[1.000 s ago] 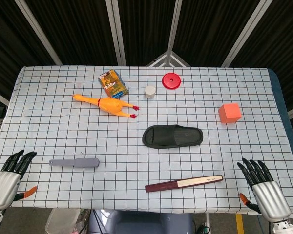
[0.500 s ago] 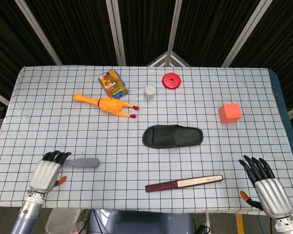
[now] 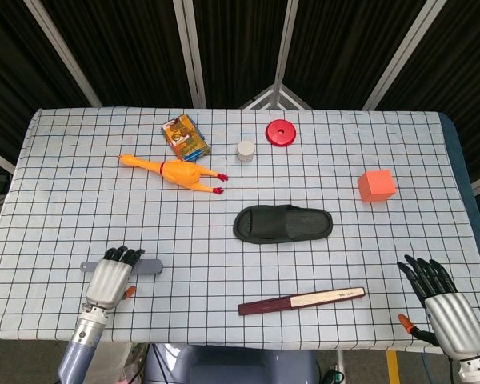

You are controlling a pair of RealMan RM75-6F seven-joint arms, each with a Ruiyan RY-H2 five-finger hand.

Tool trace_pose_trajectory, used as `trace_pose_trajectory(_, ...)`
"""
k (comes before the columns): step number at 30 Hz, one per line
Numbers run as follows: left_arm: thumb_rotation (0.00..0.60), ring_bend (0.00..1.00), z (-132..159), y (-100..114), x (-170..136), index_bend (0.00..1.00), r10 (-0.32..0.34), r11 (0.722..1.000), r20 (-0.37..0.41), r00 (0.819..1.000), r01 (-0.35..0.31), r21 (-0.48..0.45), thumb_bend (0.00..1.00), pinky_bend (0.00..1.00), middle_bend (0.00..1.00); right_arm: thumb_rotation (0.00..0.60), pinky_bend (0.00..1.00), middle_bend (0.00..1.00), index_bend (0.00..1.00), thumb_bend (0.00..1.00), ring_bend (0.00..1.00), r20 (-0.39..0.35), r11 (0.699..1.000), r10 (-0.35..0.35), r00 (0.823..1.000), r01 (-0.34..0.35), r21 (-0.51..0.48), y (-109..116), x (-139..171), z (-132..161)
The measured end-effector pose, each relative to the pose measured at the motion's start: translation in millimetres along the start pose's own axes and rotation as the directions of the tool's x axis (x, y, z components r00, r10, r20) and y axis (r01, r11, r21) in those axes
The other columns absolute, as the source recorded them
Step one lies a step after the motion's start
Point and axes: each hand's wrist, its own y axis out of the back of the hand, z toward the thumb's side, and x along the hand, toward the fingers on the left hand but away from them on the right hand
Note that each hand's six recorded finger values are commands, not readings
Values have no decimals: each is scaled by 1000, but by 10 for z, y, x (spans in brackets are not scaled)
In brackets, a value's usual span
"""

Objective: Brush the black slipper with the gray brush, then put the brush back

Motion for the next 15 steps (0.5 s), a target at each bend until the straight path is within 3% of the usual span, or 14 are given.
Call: trace_pose_trajectory(15,600,264,23,30,159,287,-35,991,-4,999,34,-131,351,278,372,600,0,0,0,325,0,16,1000,17,1000,-17,9,-37,-41,-29)
